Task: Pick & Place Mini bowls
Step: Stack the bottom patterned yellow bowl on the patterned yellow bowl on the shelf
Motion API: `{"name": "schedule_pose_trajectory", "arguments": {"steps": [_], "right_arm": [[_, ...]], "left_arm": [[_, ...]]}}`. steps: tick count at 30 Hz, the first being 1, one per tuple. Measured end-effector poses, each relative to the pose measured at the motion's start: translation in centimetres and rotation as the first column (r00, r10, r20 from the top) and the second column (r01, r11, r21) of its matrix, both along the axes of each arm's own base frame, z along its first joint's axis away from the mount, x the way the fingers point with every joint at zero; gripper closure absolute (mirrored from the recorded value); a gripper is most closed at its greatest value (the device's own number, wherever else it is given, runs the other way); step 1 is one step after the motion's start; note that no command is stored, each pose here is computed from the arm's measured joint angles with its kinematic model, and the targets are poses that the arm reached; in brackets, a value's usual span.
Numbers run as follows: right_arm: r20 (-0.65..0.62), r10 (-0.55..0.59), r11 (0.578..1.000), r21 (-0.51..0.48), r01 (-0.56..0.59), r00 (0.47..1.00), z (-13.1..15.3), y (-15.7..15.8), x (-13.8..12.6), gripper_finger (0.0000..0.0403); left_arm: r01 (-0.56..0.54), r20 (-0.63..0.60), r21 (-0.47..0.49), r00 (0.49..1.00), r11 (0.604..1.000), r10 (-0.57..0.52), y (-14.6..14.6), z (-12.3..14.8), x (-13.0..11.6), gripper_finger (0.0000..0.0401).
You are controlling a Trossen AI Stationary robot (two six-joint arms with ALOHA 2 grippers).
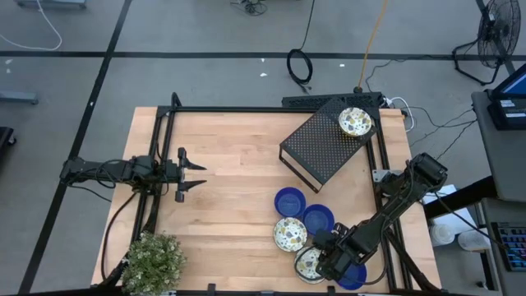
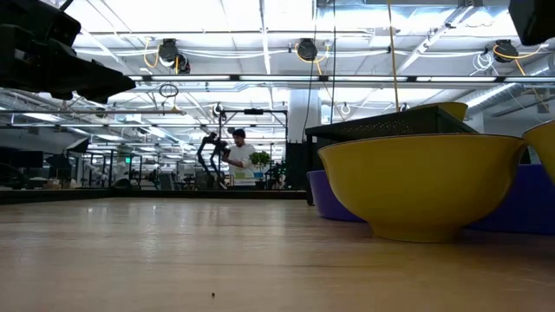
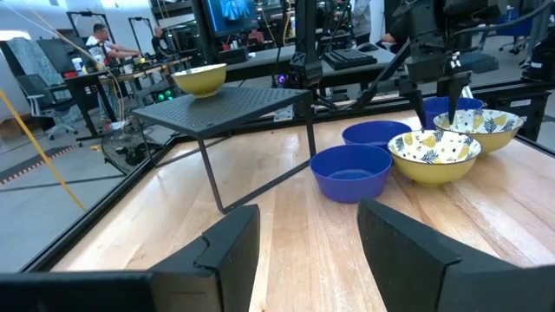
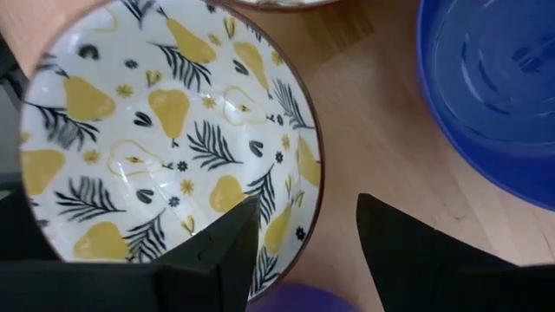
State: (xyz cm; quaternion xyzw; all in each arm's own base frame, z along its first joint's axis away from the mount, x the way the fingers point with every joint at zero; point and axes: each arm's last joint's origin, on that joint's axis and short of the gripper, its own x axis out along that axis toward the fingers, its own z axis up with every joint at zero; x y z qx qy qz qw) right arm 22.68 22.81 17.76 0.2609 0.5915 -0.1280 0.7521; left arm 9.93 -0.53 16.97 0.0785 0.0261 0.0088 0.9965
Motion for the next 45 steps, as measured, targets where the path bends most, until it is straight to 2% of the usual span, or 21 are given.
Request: {"name": "schedule_pose_trajectory", "arguments": {"steps": [45], "right_arm": [[0.011, -0.006, 0.999, 0.033, 0.006, 1.0, 0.06, 0.1, 0.33, 0.0222]], "left_arm": [[0.0, 0.0, 0.0, 1.0, 1.0, 0.0, 0.0, 0.0, 0.0, 0.0203]]}}
